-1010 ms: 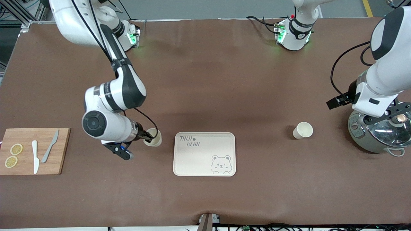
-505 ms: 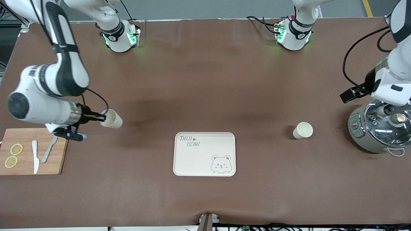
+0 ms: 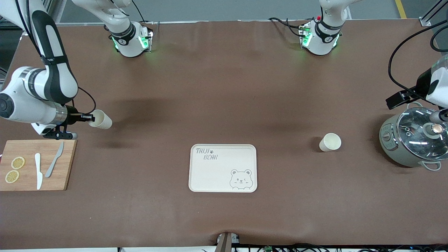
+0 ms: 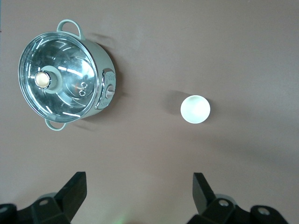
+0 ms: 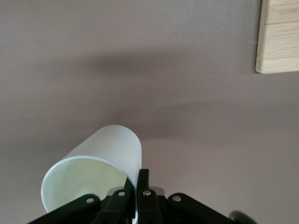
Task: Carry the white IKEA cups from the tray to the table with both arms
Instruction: 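Lower the cup beside the cutting board with the right gripper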
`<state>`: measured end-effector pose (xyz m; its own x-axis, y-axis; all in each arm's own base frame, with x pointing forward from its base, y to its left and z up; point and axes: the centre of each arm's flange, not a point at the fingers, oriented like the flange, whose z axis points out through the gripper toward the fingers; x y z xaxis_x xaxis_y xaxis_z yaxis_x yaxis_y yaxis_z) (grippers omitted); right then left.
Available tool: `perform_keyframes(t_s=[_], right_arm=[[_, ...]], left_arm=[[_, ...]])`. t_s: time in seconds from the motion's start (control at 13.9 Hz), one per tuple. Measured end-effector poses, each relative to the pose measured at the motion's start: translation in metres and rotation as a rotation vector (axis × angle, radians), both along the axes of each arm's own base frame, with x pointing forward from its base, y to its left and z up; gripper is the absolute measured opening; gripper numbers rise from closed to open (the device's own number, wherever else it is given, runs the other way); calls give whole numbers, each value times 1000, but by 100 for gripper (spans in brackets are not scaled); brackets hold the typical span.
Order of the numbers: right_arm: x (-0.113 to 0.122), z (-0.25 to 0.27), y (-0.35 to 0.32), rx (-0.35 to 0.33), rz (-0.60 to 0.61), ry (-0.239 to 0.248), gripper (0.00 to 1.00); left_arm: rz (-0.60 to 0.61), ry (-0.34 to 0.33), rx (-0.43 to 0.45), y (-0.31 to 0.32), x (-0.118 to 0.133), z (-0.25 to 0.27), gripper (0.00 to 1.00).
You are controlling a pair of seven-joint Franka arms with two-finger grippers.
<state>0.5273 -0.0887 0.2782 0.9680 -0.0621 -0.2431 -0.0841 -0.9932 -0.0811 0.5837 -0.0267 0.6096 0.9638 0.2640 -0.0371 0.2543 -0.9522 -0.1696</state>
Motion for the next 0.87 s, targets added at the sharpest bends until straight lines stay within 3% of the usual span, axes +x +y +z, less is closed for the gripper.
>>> perform_keyframes(t_s=[0.14,0.72,0.79,0.87], right_arm=[[-10,-21,-1,-11,11,-33,3],[-15,-55,-25,-12,37,-47,4],[-15,-55,-25,-12,38,-48,5],[-16,-56,-25,-12,38,-45,14]], left_arm=[[0,0,0,0,0,0,100],[-6,-31,-42,-16,-11,20,100],[-1,-31,-55,-18,-13,21,100],[1,-28,-69,-18,-15,21,100]])
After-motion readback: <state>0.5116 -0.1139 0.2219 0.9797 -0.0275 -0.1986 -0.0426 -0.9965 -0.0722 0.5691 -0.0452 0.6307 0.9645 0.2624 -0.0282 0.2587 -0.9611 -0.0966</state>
